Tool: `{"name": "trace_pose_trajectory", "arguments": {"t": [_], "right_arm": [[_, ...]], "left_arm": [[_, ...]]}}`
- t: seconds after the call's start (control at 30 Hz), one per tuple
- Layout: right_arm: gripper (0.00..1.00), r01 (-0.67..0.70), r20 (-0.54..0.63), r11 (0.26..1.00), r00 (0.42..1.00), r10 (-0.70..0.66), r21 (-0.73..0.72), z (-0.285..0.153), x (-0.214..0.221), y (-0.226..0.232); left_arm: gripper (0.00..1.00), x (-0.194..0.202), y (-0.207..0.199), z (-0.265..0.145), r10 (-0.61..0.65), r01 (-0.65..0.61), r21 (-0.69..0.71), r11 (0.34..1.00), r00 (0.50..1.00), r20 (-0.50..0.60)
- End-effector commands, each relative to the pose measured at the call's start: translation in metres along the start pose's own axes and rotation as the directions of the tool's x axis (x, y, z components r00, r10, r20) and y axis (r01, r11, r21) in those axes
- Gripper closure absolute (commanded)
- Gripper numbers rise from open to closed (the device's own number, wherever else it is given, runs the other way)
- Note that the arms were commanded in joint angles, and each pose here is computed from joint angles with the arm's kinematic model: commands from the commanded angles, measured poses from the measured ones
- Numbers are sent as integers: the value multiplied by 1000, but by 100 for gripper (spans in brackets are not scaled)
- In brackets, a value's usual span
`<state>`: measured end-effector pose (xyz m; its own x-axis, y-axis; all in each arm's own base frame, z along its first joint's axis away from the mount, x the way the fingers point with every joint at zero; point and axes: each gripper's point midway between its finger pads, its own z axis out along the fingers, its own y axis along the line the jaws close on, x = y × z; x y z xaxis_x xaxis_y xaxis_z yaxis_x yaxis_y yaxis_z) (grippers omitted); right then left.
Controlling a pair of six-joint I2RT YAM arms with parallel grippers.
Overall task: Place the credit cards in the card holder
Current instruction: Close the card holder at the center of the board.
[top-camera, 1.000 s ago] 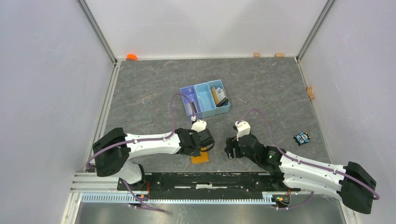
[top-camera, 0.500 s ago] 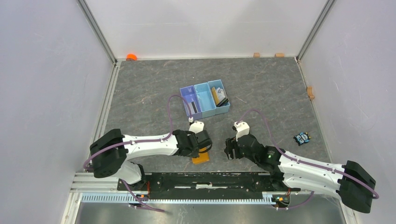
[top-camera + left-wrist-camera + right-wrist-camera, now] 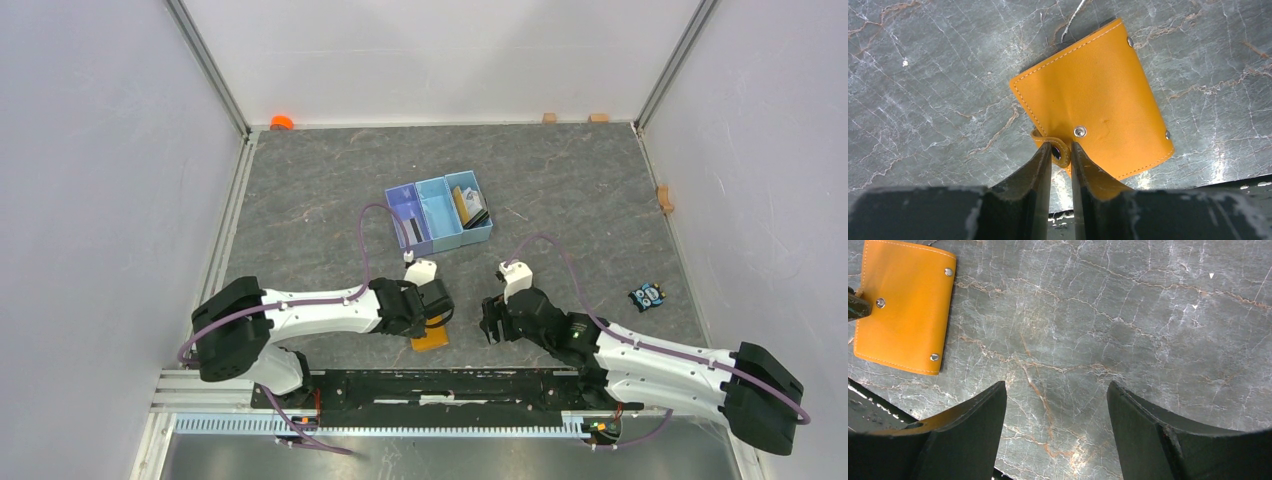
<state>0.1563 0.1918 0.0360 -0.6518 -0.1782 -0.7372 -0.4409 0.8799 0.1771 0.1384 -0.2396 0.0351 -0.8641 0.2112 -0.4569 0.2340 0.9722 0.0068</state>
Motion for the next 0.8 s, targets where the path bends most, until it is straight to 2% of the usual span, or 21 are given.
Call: {"name": "trace_pose_trajectory", "arguments": {"t": [0.0, 0.43, 0.53, 0.77], "right_arm": [[22, -10, 39, 1000, 999, 10, -23, 1, -12, 7], [22, -3, 35, 1000, 999, 4, -31, 2, -12, 9], [22, -2, 34, 1000, 999, 4, -31, 2, -12, 9], [22, 2, 30, 999, 1000, -1, -36, 3, -13, 11]], "left_arm": [[73, -13, -7, -12, -43, 42, 32, 999, 998, 36], [78, -13, -6, -14, -41, 40, 26, 999, 999, 32], [75, -14, -6, -16, -41, 40, 29, 999, 999, 34], [74, -13, -6, -16, -41, 40, 30, 999, 999, 30]]}}
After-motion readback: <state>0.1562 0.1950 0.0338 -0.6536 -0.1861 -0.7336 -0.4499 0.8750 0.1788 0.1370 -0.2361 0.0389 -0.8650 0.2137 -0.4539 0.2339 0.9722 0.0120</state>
